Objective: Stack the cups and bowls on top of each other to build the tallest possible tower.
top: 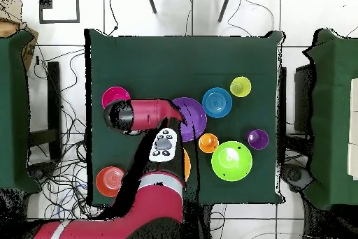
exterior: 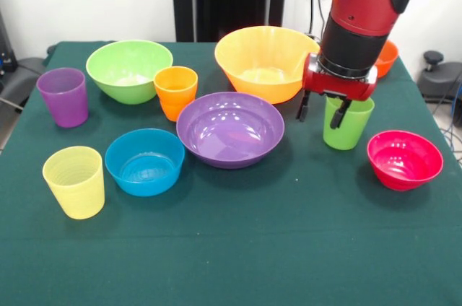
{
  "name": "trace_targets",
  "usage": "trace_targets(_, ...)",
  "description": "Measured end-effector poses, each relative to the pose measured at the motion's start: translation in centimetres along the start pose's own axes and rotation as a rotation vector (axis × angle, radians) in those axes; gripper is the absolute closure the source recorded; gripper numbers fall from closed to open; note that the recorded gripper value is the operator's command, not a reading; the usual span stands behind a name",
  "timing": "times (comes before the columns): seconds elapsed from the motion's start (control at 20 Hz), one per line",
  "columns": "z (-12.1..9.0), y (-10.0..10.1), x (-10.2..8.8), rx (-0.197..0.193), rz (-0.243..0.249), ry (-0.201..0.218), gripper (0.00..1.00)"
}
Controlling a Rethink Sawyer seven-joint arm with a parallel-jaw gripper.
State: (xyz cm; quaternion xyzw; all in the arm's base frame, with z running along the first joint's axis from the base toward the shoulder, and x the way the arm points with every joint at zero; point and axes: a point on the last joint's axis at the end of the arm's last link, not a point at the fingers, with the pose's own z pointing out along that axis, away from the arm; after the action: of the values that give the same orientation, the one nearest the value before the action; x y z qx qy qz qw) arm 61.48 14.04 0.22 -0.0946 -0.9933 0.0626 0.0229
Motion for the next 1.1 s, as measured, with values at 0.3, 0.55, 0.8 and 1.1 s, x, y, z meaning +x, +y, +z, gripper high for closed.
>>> trace_targets(0.3, 0.0, -0.2, -0.1, 0.0, 0.003, 0.001, 0.0)
trace_targets(0.55, 0.1, -0.2, -0.3, 0.003, 0.002, -0.005, 0.0)
trace_targets(0.8, 0.5, -0.2, -0.7, 0.025, -0.007, -0.016, 0.0)
trace_targets(1.1, 1.3, -0.3, -0.7, 0.085, -0.04, -0.036, 0.0)
